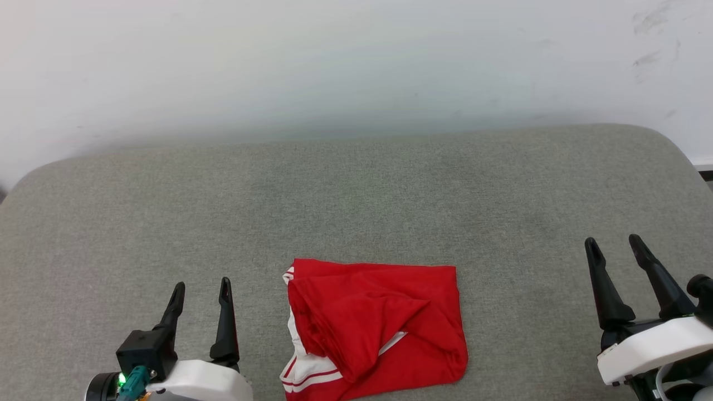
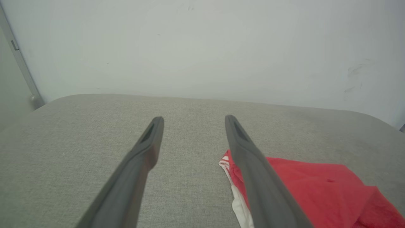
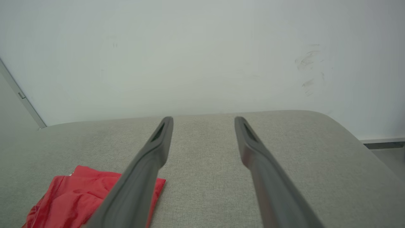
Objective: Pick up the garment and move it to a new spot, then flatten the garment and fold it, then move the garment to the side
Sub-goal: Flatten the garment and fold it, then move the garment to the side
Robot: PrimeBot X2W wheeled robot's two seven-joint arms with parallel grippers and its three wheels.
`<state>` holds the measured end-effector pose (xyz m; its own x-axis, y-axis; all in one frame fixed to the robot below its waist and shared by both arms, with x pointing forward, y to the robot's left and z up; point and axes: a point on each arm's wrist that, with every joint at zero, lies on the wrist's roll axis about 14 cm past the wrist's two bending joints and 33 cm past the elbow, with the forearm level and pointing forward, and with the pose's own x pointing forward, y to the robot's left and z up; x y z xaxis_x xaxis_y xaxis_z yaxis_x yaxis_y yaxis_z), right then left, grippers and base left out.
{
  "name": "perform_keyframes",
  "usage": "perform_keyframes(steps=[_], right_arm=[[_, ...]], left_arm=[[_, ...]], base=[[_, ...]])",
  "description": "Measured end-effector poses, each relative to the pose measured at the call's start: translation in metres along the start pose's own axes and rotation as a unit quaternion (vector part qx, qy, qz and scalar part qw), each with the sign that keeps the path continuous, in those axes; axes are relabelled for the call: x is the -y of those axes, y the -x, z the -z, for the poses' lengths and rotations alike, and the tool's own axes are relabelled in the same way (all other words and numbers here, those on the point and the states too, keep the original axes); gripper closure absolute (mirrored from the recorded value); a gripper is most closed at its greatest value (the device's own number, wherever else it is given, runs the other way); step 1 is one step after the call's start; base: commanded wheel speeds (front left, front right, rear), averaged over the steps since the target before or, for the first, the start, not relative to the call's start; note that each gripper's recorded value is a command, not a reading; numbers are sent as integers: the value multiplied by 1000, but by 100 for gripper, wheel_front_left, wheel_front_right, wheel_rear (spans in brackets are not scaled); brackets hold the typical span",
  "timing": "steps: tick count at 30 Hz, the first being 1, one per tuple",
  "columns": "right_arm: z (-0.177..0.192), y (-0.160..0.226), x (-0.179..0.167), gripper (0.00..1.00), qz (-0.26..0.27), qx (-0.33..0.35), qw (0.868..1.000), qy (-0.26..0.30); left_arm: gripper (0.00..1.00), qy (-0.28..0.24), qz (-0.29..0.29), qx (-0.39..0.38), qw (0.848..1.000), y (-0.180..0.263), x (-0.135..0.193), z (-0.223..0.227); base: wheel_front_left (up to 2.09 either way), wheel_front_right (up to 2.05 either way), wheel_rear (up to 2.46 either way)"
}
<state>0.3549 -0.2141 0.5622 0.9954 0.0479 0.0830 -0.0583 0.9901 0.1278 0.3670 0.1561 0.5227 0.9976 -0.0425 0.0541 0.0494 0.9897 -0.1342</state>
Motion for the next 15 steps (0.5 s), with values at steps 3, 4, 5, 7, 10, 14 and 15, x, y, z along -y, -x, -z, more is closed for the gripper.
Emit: perform_keyframes(steps=[3,4,5,7,10,14,15], right_arm=[[0,1,-1,0,0,-2,1000,2],[-1,1,-2,0,0,-2,1000,3],[-1,1,-1,0,1,-3,1000,4],[-1,0,-1,0,1,-4,1000,5],[1,0,1,0,4,-10,1000,5],[15,-1,14,0,22,-51,998,-18],[21,0,23,0,34,-66,997,-31]], left_arm=[[0,-2,0,0,1000,0,-1,0],[0,-2,0,0,1000,0,-1,0],[0,-2,0,-1,1000,0,-1,1],[0,-2,1,-2,1000,-1,-1,1],[0,-2,0,-2,1000,-3,-1,2],[0,0,-4,3,1000,-8,-3,-1],[0,0,-5,5,1000,-8,-3,-2]], base=[[0,0,0],[0,0,0],[0,0,0],[0,0,0],[0,0,0],[0,0,0],[0,0,0]])
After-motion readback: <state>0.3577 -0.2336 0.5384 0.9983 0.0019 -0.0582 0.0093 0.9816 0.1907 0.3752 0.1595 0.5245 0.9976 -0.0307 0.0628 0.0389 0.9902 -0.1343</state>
